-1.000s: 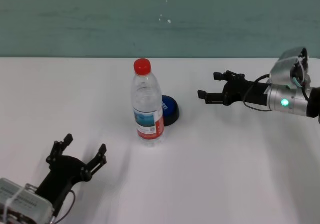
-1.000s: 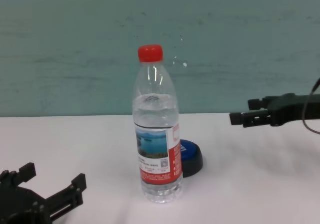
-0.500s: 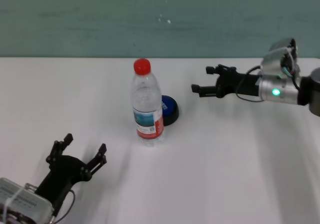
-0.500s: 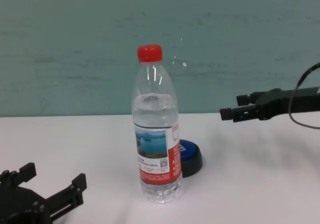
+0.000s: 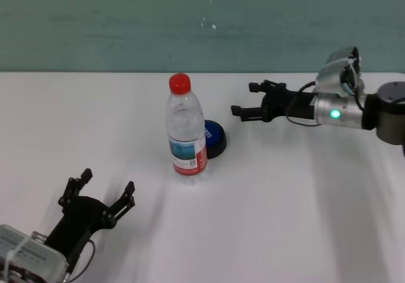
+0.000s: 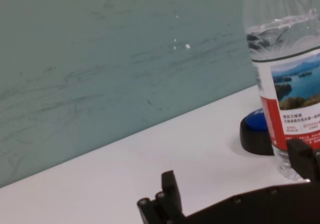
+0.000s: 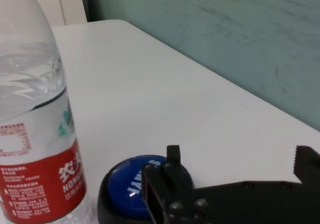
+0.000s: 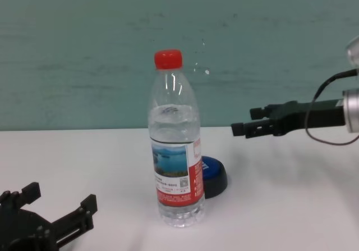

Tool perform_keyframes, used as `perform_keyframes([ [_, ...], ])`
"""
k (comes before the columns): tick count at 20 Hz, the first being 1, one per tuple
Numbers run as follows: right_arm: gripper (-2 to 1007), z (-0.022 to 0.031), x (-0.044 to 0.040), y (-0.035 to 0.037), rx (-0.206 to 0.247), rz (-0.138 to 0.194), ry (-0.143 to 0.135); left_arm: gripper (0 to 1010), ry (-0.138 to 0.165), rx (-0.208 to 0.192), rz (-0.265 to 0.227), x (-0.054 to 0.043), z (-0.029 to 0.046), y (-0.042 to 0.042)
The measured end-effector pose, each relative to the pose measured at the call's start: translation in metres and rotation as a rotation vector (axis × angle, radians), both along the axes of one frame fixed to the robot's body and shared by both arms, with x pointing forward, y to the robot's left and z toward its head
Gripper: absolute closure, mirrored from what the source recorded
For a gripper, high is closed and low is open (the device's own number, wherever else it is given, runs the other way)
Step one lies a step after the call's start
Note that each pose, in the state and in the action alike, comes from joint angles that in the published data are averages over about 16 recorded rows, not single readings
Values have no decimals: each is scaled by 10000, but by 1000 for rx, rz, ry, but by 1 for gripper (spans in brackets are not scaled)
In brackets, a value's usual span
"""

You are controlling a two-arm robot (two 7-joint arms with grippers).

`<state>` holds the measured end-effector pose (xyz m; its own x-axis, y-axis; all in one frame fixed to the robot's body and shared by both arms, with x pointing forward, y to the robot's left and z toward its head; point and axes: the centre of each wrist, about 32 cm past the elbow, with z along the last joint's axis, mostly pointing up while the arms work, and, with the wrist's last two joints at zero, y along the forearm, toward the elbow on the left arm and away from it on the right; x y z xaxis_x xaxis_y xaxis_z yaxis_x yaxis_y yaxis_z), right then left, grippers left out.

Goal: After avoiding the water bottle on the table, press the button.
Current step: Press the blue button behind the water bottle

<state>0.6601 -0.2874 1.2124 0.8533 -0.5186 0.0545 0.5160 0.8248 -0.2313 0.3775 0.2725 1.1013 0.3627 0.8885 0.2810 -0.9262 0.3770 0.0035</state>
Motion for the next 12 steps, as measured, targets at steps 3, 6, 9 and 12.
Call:
perform_keyframes([
  [3, 1, -26, 38, 57, 4, 9, -2, 10, 0, 0, 0, 0, 0, 0],
  [6, 1, -55, 73, 117, 8, 17, -4, 10, 0, 0, 0, 0, 0, 0],
  [9, 1, -80, 105, 174, 12, 26, -4, 10, 0, 0, 0, 0, 0, 0],
  [12, 1, -97, 134, 220, 14, 35, -3, 10, 0, 0, 0, 0, 0, 0],
])
